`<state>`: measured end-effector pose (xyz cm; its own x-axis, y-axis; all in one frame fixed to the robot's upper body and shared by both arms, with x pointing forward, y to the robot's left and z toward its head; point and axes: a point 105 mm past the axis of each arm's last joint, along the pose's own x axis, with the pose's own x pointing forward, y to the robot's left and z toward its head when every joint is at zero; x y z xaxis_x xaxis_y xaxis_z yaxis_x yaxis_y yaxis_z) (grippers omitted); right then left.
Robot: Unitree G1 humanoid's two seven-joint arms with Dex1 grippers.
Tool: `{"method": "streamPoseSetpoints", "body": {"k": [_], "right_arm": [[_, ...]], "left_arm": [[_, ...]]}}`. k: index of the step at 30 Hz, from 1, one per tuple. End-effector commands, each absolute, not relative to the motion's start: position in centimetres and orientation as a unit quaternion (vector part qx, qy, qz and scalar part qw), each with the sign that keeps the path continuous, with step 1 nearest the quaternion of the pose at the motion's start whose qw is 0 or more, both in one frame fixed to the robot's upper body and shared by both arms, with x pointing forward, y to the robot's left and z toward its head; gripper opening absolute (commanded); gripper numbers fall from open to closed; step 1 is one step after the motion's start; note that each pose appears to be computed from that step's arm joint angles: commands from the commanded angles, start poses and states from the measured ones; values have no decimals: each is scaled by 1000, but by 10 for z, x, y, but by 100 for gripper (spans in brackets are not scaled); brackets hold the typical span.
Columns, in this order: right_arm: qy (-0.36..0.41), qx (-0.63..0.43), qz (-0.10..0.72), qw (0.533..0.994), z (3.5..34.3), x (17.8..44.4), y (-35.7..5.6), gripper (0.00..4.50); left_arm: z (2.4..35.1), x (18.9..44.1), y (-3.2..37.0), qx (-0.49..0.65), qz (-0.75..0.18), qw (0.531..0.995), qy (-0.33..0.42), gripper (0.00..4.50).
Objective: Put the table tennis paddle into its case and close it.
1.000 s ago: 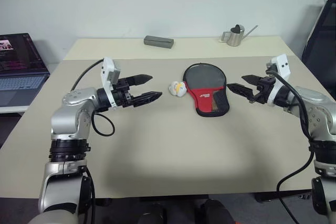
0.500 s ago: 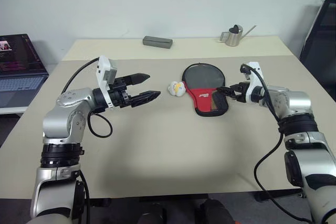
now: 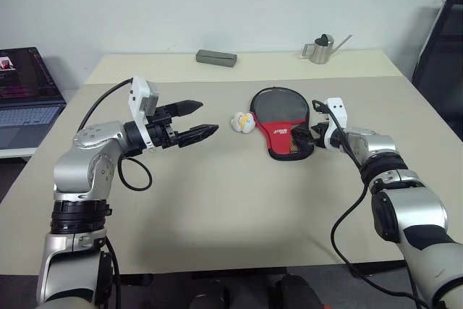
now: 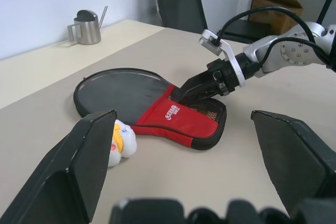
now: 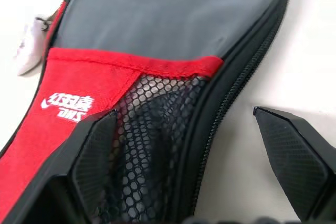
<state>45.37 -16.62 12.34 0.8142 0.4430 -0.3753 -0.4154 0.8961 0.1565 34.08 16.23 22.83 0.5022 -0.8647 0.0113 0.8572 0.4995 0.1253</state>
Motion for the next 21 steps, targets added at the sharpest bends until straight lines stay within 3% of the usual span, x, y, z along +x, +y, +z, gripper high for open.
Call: {"method": "streamPoseSetpoints", "body": {"k": [1,21], "right_arm": [[182,38,242,952,138,458,-157,447],[198,59,237,949,124,458,-137,447]], "left_arm": [[242,337,162,69,-499,862,-62,450],[234,335,170,87,-493,865,-44,450]]}}
